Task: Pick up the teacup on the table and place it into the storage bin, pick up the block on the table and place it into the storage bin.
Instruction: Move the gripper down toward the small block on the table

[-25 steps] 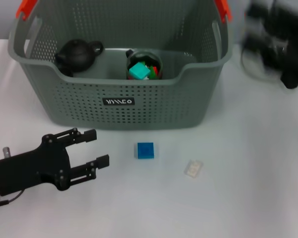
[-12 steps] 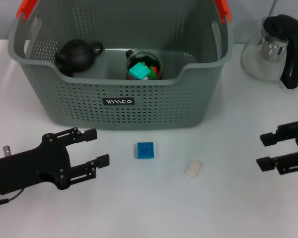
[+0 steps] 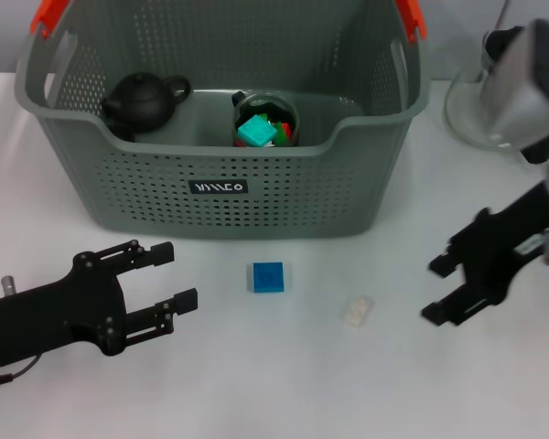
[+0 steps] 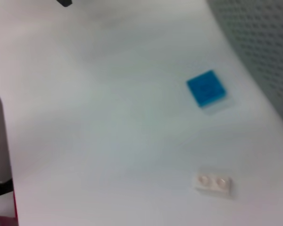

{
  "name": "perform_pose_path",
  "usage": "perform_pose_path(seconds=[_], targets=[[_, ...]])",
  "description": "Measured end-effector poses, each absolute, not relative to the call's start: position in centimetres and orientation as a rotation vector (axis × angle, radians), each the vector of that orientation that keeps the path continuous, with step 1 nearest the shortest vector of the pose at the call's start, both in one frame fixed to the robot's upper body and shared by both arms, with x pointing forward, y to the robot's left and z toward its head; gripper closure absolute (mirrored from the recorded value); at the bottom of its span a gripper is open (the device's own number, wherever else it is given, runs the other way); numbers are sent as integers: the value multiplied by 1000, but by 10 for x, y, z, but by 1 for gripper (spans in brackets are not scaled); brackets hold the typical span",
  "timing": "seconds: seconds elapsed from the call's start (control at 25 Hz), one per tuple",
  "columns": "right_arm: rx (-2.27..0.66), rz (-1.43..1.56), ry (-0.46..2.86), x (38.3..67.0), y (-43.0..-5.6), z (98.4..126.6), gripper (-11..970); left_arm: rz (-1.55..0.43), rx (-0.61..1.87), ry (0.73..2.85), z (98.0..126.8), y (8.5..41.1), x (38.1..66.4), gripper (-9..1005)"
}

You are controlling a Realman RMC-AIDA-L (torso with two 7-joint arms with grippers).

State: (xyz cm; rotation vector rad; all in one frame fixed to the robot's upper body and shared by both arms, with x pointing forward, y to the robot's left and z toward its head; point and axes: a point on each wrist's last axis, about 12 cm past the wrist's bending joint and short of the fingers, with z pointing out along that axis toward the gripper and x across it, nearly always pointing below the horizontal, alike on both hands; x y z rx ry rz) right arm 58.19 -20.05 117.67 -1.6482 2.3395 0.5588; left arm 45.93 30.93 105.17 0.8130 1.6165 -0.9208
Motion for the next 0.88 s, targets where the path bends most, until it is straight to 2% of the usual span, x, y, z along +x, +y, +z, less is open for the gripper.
perform_pose_path(seconds=[0.32,0.88], targets=[[-1787,475,2371,587,-156,1155,246,-911,809,1623,1050,310,458,306],[-1858,369,2294,588,-128,1127,248,-905,805,1630,1049,310,459,306]])
